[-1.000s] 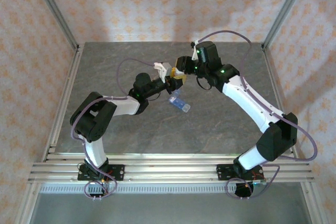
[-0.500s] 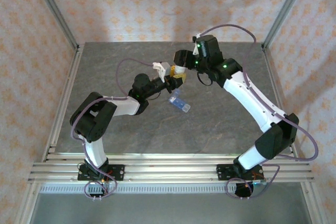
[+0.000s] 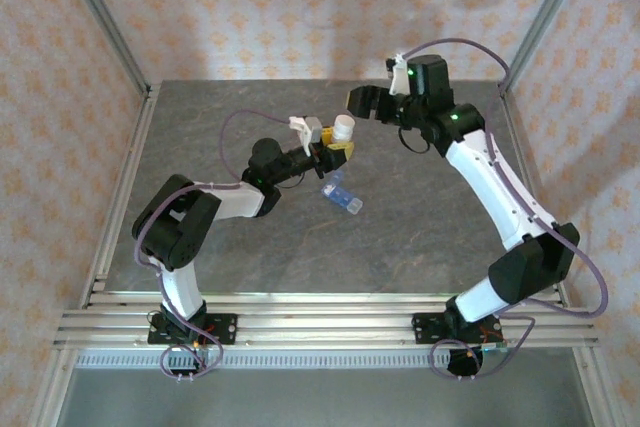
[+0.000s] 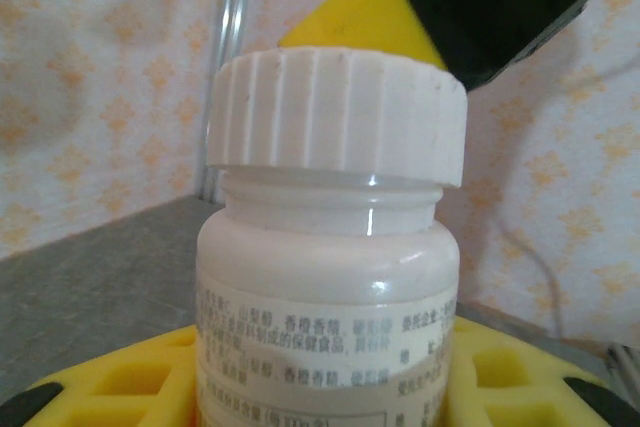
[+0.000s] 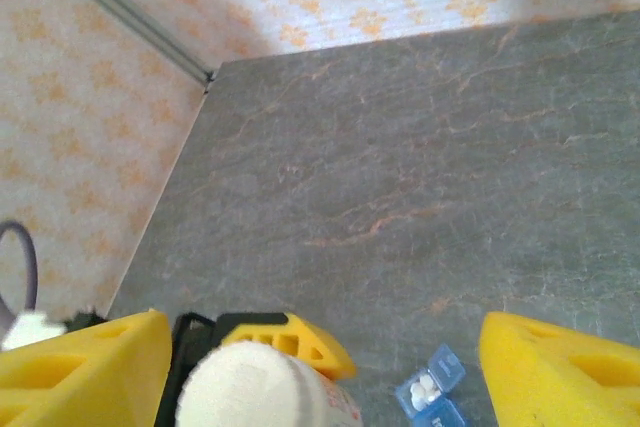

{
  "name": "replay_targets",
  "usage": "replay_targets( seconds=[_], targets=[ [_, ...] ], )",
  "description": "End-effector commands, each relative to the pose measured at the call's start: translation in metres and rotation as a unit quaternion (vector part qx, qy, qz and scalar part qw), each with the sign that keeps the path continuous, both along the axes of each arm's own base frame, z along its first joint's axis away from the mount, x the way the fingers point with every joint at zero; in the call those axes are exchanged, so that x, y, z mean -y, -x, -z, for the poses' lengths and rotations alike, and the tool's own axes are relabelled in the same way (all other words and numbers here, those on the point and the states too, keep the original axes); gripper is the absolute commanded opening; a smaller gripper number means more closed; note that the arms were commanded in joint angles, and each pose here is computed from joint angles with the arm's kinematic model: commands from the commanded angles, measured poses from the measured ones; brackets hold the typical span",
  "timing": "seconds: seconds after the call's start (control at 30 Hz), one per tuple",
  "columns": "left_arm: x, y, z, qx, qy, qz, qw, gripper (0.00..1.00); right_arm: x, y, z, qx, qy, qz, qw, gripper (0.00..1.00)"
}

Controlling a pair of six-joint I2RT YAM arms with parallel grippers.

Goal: Sort the pills into containers

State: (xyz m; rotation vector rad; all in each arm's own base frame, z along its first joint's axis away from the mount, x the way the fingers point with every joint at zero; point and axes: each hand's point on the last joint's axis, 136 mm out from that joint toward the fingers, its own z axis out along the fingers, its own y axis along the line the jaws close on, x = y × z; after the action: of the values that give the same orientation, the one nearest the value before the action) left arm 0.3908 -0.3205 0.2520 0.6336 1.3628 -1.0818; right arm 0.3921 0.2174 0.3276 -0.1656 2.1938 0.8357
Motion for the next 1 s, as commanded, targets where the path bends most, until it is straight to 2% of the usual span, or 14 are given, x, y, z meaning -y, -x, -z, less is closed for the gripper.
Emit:
replay_targets(
  seconds=[0.0, 0.13, 0.53, 0.83, 0.97],
  targets=[
    [0.005, 0.012, -0.034, 0.027, 0.035, 0.050, 0.998, 0.00, -0.015, 0.022, -0.022, 0.051, -0.025, -0.088, 0.995, 0.81],
    [0.009, 0.014, -0.040, 0.019, 0.043, 0.071, 0.996, 0.00, -0.022, 0.025, -0.020, 0.043, -0.026, -0.113, 0.992, 0.80],
    [0.011, 0.016, -0.048, 0.016, 0.050, 0.086, 0.995, 0.00, -0.027, 0.020, -0.019, 0.038, -0.038, -0.116, 0.992, 0.70],
    [0.012, 0.015, -0.050, 0.017, 0.051, 0.087, 0.995, 0.00, -0.030, 0.023, -0.020, 0.034, -0.048, -0.121, 0.991, 0.51],
    [0.012, 0.014, -0.050, 0.019, 0.051, 0.085, 0.995, 0.00, -0.033, 0.028, -0.021, 0.034, -0.049, -0.124, 0.991, 0.46]
  ],
)
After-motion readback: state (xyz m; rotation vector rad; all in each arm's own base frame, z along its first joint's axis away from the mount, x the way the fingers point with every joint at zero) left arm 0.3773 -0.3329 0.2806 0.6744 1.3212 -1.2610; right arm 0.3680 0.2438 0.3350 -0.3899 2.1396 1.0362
